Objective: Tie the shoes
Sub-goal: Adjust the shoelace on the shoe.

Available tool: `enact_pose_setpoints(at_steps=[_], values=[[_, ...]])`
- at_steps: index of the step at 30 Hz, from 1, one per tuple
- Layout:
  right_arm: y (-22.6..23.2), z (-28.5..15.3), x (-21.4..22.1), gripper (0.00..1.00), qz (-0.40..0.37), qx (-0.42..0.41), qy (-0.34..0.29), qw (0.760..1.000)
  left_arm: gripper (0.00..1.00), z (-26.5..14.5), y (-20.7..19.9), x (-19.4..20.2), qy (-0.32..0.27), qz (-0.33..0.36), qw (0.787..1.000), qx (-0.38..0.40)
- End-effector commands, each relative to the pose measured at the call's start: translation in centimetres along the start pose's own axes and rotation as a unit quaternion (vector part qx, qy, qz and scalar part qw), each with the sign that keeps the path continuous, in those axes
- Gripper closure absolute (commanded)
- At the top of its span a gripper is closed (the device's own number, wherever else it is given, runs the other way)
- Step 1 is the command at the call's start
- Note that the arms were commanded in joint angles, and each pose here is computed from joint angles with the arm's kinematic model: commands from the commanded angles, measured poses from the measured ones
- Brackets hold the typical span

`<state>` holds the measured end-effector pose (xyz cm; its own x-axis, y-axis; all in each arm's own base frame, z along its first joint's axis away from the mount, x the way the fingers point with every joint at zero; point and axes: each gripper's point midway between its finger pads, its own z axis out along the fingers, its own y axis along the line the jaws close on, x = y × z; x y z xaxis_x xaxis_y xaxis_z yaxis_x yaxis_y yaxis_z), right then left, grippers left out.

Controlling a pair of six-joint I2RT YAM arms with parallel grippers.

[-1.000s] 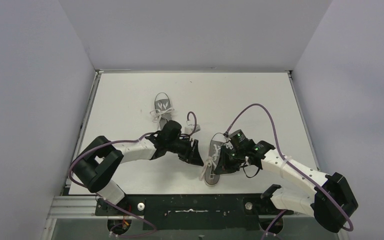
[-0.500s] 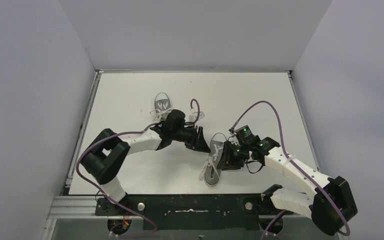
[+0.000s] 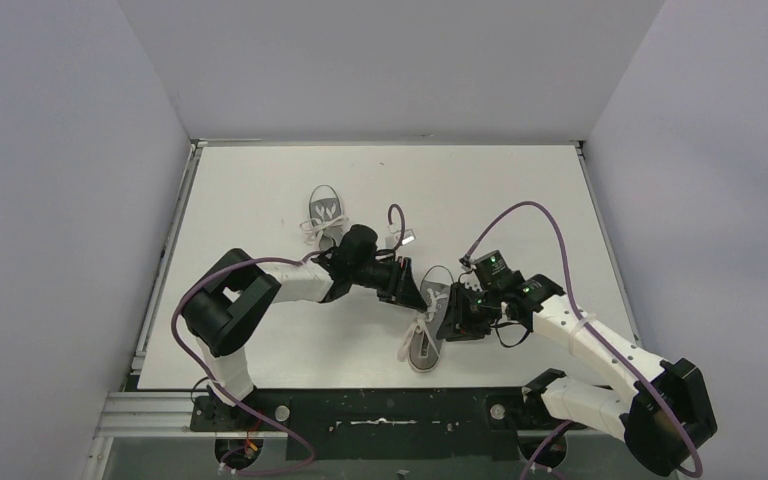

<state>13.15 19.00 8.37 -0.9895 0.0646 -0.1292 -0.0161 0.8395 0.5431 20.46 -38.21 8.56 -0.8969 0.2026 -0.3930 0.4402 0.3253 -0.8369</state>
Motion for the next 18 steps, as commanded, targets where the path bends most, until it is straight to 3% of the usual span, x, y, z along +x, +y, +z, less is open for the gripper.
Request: enact_pose_setpoints(at_steps=[1, 11, 18], values=[[1.7, -1.3, -1.5, 0.73, -0.022, -0.025, -0.025, 0.999, 0.67, 0.4, -1.4, -0.1, -0.004, 0.024, 0.999, 0.031], [1.4, -1.1, -1.1, 0.74, -0.023, -0.025, -0.021, 0.999, 0.73, 0.1, -1.3, 0.6, -0.002, 0.020, 0.999, 0.030], [2.1, -0.6, -2.2, 0.73, -0.026, -0.039, -0.033, 0.998, 0.84, 0.2, -1.5, 0.3, -0.008, 0.018, 0.999, 0.034]])
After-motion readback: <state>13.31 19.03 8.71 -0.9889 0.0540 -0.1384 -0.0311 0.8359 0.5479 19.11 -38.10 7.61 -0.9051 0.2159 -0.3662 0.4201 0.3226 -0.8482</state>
